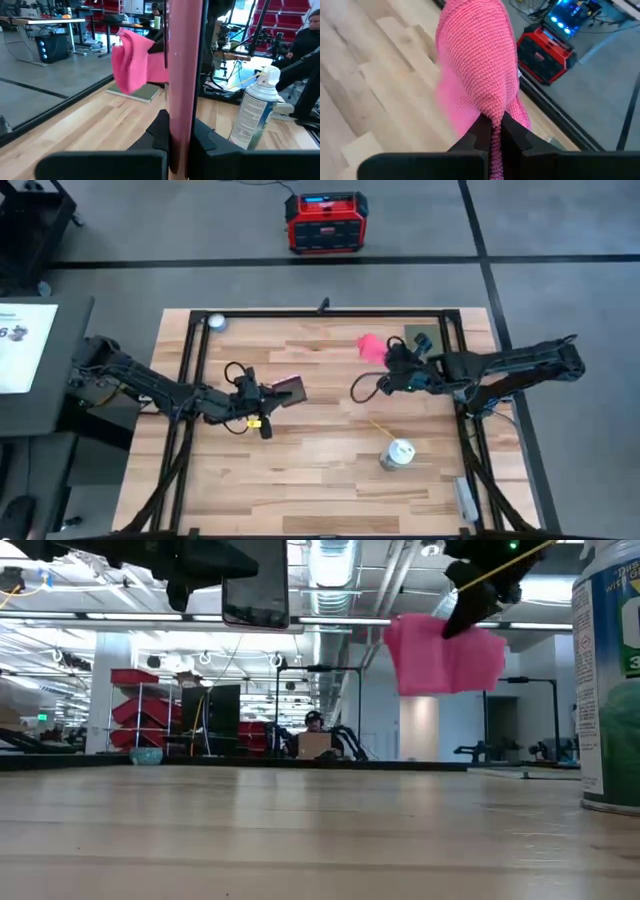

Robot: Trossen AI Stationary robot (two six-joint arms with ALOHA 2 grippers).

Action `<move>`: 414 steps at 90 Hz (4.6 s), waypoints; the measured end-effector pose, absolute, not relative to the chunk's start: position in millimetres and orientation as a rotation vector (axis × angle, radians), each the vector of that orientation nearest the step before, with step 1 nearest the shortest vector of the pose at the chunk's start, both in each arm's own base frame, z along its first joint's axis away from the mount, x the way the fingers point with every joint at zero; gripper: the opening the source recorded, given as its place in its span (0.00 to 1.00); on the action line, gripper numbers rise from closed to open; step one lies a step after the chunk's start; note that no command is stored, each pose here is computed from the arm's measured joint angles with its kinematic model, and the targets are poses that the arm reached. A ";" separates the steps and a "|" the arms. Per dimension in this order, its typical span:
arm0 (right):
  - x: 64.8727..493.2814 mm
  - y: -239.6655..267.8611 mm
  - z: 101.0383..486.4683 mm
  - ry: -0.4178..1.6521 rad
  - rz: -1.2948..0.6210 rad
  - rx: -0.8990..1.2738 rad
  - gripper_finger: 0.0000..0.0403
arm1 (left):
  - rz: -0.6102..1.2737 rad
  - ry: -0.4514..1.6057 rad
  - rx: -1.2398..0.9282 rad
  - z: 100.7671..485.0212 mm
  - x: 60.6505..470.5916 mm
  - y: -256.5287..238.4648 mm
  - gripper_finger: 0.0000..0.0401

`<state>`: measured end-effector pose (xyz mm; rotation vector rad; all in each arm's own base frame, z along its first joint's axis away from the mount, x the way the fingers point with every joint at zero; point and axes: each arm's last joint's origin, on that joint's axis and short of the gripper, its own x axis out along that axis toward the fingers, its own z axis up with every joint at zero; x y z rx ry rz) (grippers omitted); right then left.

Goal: Apply microfiber cloth
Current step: Wipe the front of the phone using the pink microfiber cloth, then spray the back of the pink phone using the spray bottle

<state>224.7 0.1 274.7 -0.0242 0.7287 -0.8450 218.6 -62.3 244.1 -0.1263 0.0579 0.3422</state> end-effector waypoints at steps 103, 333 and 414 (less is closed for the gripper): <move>318.2 29.9 129.3 0.662 -0.290 0.339 0.24 | 0.346 0.078 -0.134 241.6 218.2 -62.0 0.00; 295.5 7.5 274.6 0.480 0.058 0.464 0.00 | 0.448 0.820 1.672 218.9 219.3 -60.4 0.00; 350.5 -0.4 218.3 0.440 0.261 0.504 0.10 | 0.259 0.838 1.990 232.1 238.3 -46.0 0.00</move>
